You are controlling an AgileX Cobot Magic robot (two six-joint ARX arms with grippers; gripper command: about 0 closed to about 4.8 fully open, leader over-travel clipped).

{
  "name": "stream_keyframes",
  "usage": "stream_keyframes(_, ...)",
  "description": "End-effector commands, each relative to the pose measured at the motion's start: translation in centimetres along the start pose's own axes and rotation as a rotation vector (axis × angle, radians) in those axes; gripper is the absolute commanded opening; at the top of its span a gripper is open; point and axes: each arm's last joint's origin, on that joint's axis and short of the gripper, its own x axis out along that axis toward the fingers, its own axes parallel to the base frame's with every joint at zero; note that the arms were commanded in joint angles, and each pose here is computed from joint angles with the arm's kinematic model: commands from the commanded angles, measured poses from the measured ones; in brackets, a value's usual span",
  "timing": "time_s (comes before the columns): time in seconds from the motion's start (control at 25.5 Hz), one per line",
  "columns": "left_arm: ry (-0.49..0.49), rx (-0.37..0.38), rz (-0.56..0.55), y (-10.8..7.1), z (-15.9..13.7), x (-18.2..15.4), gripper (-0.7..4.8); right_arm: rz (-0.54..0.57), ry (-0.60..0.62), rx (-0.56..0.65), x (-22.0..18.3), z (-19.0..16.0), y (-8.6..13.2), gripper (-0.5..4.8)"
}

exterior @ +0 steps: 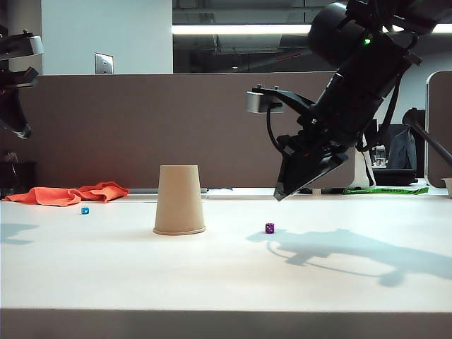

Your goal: Throw the dice onto the paper cup, compare its value with the values of the other dice on the table, place the die with the higher value on the paper cup, and take no action if both dice have the same value.

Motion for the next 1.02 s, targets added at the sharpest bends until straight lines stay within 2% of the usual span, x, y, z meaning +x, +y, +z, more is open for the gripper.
stream_keyframes(0.04,-0.016,-0.009,-0.001,0.0,0.2,-0.2,-0.05,-0.011,-0.064,0.198,-0.2,0.7,-0.3,1.82)
stream_keyframes(0.12,-0.017,-0.01,-0.001,0.0,0.2,-0.2,-0.05,-0.034,-0.126,0.369,-0.3,1.3,-0.6,1.82)
stream_keyframes(0.24,-0.016,-0.01,-0.002,0.0,0.2,-0.2,-0.06,-0.086,-0.156,0.445,-0.3,1.6,-0.8,1.81)
stream_keyframes(0.39,-0.016,-0.011,-0.002,0.0,0.2,-0.2,-0.05,-0.146,-0.135,0.525,-0.3,1.4,-1.0,1.9)
stream_keyframes(0.51,-0.016,-0.011,-0.001,0.0,0.2,-0.2,-0.06,-0.147,-0.098,0.551,0.4,0.9,-0.9,2.22)
stream_keyframes(0.67,-0.019,-0.04,-0.001,0.0,0.2,-0.2,-0.06,-0.129,-0.043,0.548,1.7,0.5,-0.3,2.22)
stream_keyframes(1.02,-0.02,-0.062,-0.001,0.0,0.2,-0.2,-0.06,-0.176,-0.019,0.508,2.4,1.0,1.3,2.22)
